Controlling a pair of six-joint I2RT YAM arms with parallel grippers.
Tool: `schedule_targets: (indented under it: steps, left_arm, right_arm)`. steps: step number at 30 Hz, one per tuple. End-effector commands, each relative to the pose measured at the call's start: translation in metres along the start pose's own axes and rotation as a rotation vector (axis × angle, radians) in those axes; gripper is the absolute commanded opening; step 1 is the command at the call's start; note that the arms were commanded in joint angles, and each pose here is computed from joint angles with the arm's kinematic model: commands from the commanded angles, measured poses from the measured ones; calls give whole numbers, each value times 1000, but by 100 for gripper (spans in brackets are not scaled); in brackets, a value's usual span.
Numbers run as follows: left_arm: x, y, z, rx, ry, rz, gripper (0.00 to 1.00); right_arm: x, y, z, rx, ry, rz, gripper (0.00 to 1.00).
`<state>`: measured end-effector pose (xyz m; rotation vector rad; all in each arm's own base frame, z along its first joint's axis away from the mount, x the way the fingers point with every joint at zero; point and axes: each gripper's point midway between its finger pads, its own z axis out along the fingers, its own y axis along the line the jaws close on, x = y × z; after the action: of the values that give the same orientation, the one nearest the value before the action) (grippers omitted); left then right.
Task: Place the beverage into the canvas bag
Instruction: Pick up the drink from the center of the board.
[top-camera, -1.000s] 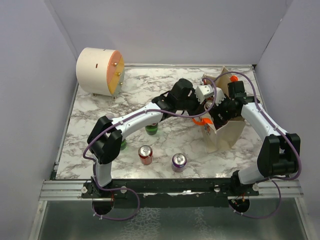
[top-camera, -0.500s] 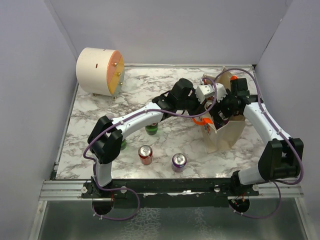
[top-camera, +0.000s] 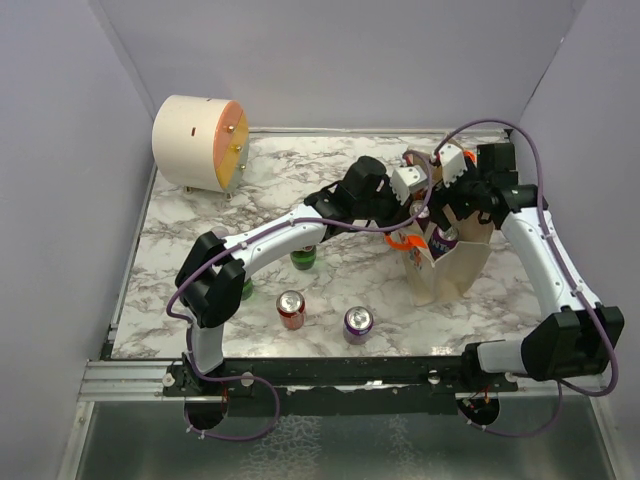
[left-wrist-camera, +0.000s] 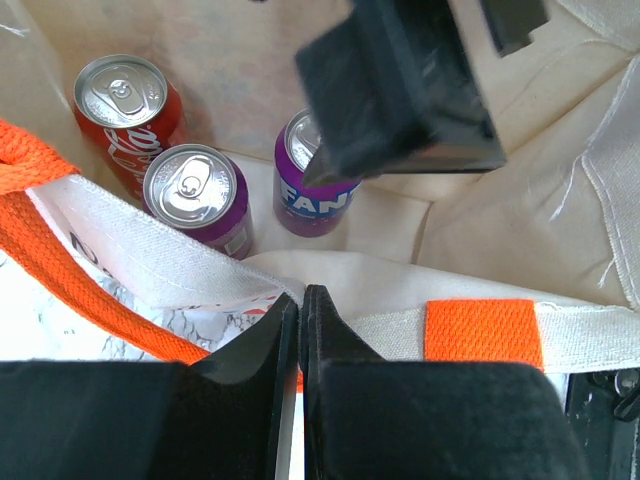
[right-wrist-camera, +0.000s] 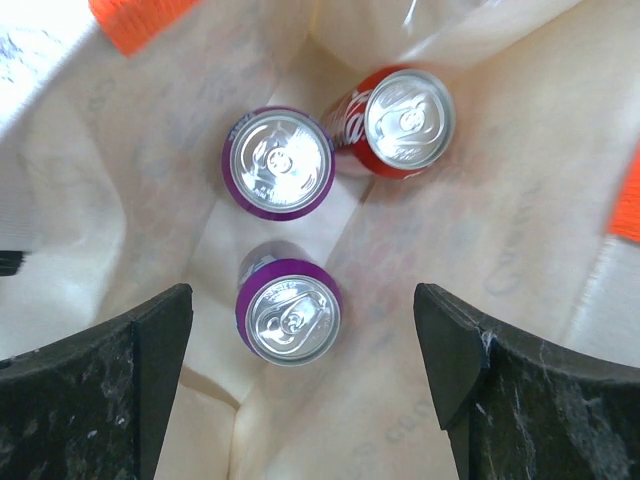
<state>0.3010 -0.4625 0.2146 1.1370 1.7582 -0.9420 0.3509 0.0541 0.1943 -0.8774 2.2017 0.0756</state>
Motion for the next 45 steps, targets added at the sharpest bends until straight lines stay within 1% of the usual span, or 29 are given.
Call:
schedule_targets:
  steps: [1, 6, 10, 17, 21, 26, 30, 34, 37, 40, 45]
  left_arm:
    - [-32, -12, 0, 25, -81, -3, 6]
    - [-34, -13, 1, 26, -90, -27, 6]
    - [-37, -8, -1, -10, -97, -42, 12]
    - [-60, -4, -9, -56, -139, -46, 32]
    - [-76, -2, -22, -91, -168, -20, 50]
    - [-89, -4, -42, -114, -184, 63, 65]
    - [-93, -3, -62, -148, -172, 167, 74]
    - [-90, 0, -87, -199, -137, 282, 79]
    - [-82, 11, -104, -259, -105, 314, 81]
    - [-74, 27, -123, -315, -89, 290, 81]
    - [-68, 81, -164, -442, -110, 156, 81]
  right_arm:
    - [-31, -9, -32, 53, -91, 31, 90]
    - [-51, -18, -59, 125, -154, 49, 89]
    - [-68, -20, -80, 145, -210, 69, 89]
    - [-84, -6, -109, 113, -291, 53, 89]
    - [-87, 1, -118, 88, -308, 53, 89]
    - [-99, 11, -127, 33, -358, 39, 89]
    - [-104, 18, -127, -15, -377, 19, 89]
    - [-114, 26, -130, -66, -417, 8, 89]
    - [-124, 33, -136, -101, -456, 8, 89]
    - [-129, 43, -140, -140, -485, -12, 89]
    - [-127, 73, -136, -242, -474, -78, 89]
